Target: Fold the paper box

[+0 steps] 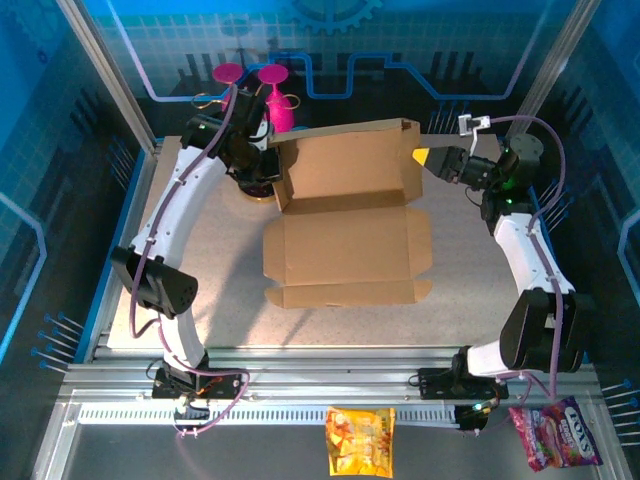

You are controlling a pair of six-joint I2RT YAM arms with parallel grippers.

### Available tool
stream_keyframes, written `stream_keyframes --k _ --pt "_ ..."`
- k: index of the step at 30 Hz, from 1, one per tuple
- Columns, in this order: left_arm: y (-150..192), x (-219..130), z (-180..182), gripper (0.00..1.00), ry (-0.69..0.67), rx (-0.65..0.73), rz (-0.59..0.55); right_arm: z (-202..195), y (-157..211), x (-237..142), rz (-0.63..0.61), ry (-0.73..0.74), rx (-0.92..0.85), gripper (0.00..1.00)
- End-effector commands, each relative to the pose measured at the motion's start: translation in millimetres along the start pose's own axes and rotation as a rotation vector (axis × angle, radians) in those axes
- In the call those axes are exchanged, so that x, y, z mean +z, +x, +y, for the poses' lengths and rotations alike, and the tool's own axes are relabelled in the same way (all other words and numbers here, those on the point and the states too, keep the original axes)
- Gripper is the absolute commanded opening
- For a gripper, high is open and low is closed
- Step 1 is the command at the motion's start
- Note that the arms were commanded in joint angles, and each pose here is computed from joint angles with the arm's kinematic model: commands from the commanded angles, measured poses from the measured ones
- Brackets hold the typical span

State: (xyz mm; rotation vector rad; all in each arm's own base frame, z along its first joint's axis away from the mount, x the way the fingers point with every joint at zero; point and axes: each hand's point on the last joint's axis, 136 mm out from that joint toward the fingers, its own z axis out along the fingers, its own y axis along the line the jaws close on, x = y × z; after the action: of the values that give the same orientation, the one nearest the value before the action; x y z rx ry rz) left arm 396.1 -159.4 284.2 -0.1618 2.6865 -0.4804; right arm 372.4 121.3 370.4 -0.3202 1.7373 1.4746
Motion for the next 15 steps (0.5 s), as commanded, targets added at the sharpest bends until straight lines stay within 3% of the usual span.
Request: stream_keyframes --k 1,5,15 --pt "-4 -17 1 0.0 0.002 0.0 -0.027 21 2 4 0.029 -0.015 -0.056 0.53" --pt "-4 -19 -1 0.0 0.013 -0.001 -0.029 15 17 10 0.07 0.06 -0.058 0.53" --pt "-3 -22 -3 0.0 0.024 0.001 -0.036 -8 24 13 0.126 0.41 -0.215 0.56"
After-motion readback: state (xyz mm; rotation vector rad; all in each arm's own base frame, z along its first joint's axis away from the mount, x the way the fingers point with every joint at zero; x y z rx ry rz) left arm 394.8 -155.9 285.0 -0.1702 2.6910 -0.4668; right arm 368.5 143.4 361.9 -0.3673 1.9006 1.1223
